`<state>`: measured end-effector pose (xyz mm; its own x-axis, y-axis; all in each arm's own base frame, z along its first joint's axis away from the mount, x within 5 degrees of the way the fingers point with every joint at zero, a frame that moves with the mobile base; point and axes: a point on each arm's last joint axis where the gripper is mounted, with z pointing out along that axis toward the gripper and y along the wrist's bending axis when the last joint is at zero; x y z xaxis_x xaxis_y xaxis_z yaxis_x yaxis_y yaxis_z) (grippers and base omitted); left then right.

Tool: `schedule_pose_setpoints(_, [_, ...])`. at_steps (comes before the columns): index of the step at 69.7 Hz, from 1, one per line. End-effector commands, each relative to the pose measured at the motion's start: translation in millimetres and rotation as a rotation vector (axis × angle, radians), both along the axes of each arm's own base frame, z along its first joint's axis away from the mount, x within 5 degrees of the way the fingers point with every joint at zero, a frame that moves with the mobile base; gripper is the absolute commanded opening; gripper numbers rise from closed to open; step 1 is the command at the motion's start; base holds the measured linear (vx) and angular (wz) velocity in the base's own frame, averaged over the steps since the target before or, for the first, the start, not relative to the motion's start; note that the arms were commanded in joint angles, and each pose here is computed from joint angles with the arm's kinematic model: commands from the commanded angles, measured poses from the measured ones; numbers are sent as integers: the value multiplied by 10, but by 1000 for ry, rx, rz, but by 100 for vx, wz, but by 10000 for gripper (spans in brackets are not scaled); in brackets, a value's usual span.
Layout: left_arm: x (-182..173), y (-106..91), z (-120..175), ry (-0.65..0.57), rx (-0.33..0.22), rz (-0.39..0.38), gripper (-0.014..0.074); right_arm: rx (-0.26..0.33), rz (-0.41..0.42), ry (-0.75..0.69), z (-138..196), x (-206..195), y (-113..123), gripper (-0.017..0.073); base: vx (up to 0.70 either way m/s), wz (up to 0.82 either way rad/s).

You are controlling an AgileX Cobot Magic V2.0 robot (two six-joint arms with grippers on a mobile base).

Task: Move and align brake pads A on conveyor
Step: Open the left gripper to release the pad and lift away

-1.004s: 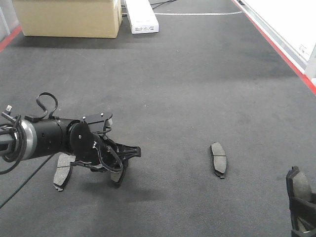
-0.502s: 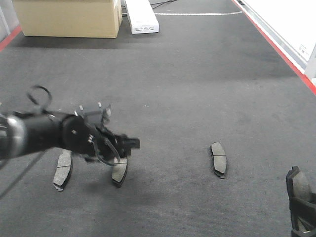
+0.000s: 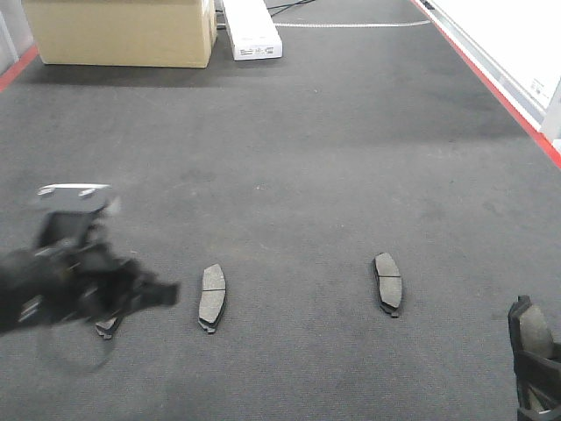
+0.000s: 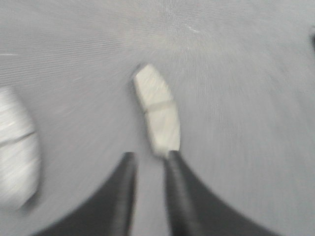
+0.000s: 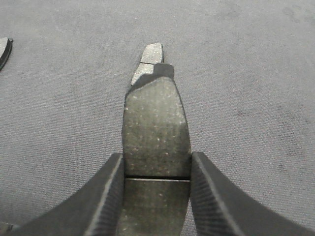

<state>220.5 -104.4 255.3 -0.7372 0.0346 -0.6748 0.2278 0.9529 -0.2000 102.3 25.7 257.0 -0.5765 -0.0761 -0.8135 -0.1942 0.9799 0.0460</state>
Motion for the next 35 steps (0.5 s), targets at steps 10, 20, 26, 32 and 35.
schedule_pose_setpoints(10, [-522,246,190,-169,-72,-4,1,13,13,-111,158,52,16,97,0,0])
schedule_pose_setpoints(20, [-832,393,168,-226,-99,-4,0,13,13,-111,158,52,16,97,0,0])
schedule_pose_setpoints(26, [-986,467,137,-264,-117,-4,0,13,13,-111,158,52,16,97,0,0])
schedule_pose_setpoints(32, [-1126,535,115,-311,-136,-4,0,13,13,-111,158,52,16,97,0,0])
schedule_pose_setpoints(35, [-1183,562,91,-328,-143,-5,0,13,13,-111,158,52,16,97,0,0])
